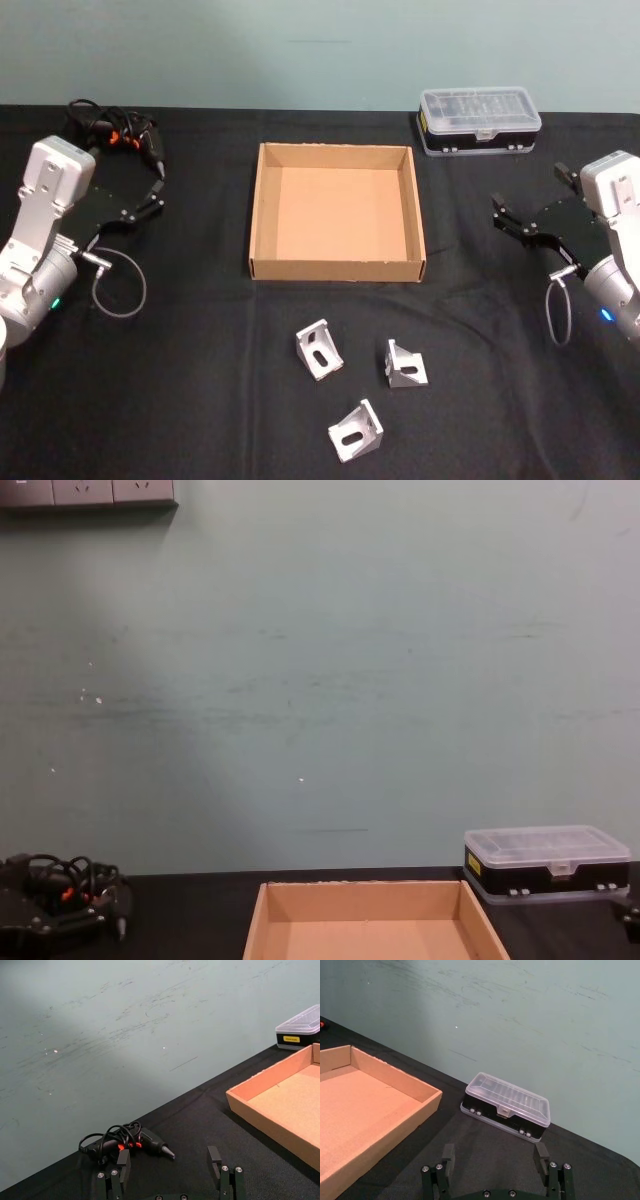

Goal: Use one hand to pick up the angle iron from the table and place it into the box.

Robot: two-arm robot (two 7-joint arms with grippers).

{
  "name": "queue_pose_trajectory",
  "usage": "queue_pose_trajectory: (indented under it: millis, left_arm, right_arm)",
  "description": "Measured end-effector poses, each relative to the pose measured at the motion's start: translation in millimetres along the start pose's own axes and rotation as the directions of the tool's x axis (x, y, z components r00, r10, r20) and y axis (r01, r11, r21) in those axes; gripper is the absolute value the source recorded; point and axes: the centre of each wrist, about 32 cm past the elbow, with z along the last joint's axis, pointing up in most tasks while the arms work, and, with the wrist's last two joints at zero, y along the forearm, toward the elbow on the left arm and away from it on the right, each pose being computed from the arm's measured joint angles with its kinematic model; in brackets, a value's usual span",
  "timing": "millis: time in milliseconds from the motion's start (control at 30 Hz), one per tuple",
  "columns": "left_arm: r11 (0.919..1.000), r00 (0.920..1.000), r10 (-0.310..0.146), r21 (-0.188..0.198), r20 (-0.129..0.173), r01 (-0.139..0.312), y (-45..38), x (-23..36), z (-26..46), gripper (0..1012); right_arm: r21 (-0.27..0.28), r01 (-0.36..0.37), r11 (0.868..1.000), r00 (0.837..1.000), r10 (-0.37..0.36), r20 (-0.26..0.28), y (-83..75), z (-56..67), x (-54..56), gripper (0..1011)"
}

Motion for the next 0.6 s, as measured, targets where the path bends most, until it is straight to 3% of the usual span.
queue_pose_trajectory:
  millis: [600]
  left_arm:
    - [1.0,1.0,0.0,0.0,0.0,0.0,0.0,0.0,0.0,1000]
  right_arm:
    - [0.0,0.0,1.0,1.0,0.0,0.0,0.0,0.0,0.0,1004]
